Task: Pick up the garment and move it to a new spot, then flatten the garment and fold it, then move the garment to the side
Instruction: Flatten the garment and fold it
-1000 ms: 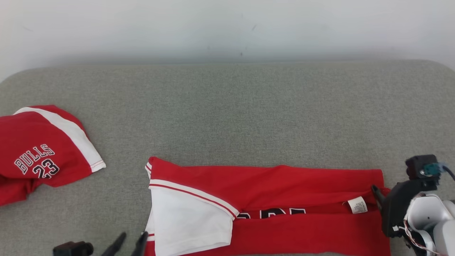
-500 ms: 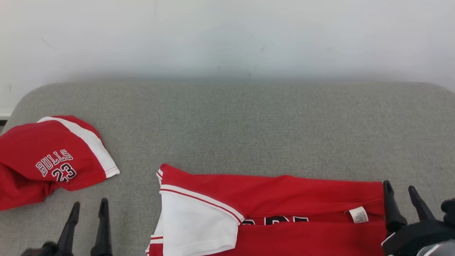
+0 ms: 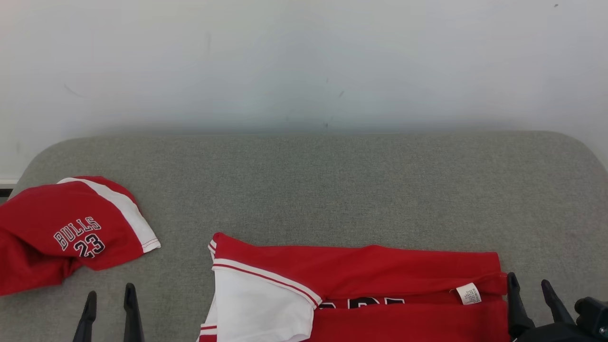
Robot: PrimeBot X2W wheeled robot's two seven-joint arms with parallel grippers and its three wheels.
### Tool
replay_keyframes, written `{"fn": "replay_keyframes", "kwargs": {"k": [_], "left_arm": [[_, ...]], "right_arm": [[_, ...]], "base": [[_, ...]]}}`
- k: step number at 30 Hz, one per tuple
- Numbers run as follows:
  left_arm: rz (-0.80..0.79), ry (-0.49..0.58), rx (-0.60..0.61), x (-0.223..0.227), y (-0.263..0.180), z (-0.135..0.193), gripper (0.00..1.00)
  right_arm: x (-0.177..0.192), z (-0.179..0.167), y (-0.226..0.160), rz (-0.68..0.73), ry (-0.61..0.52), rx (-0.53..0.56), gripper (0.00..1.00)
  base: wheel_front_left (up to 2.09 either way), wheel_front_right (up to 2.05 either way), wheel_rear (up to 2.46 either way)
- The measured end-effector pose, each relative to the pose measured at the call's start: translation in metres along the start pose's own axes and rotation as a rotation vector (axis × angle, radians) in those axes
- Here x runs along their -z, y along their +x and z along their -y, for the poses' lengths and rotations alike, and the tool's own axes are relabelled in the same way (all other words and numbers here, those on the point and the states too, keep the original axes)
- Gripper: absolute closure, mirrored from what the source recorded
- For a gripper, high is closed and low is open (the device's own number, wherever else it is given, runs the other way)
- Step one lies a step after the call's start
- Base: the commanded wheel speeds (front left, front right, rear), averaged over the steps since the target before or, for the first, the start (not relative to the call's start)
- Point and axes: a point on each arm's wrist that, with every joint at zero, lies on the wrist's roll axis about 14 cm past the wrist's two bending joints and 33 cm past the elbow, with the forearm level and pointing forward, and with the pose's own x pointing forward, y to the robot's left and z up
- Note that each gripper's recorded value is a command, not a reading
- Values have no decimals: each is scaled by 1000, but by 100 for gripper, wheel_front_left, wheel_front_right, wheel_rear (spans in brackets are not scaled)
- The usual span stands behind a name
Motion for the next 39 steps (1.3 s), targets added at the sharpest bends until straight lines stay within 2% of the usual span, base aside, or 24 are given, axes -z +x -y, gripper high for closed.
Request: {"fn": "replay_keyframes", "kwargs": {"k": [9,15,24,33,34,36,37,39], "left_arm": [[-41,9,35,12,0,9,0],[-68,6,49,20,0,12,0],[-89,18,15,24,-2,-2,0],[-101,24,10,28,0,-4,0],[-102,24,12,28,0,-4,0],[-102,24,13,28,0,-3,0],[-102,24,14,28,0,-3,0],[-103,23,15,28,0,-3,0]], "right_arm": [[7,20,22,-146,-62,77,0],[43,26,30,-346,-100,108,0],[79,22,37,-446,-89,103,0],[98,16,40,-509,-78,89,0],[100,14,40,-517,-76,85,32],[101,11,41,-527,-72,76,82],[102,11,41,-527,-73,75,100],[102,10,41,-527,-74,72,100]], "base": [[0,0,0],[0,0,0],[0,0,0],[0,0,0],[0,0,0],[0,0,0],[0,0,0],[0,0,0]]}}
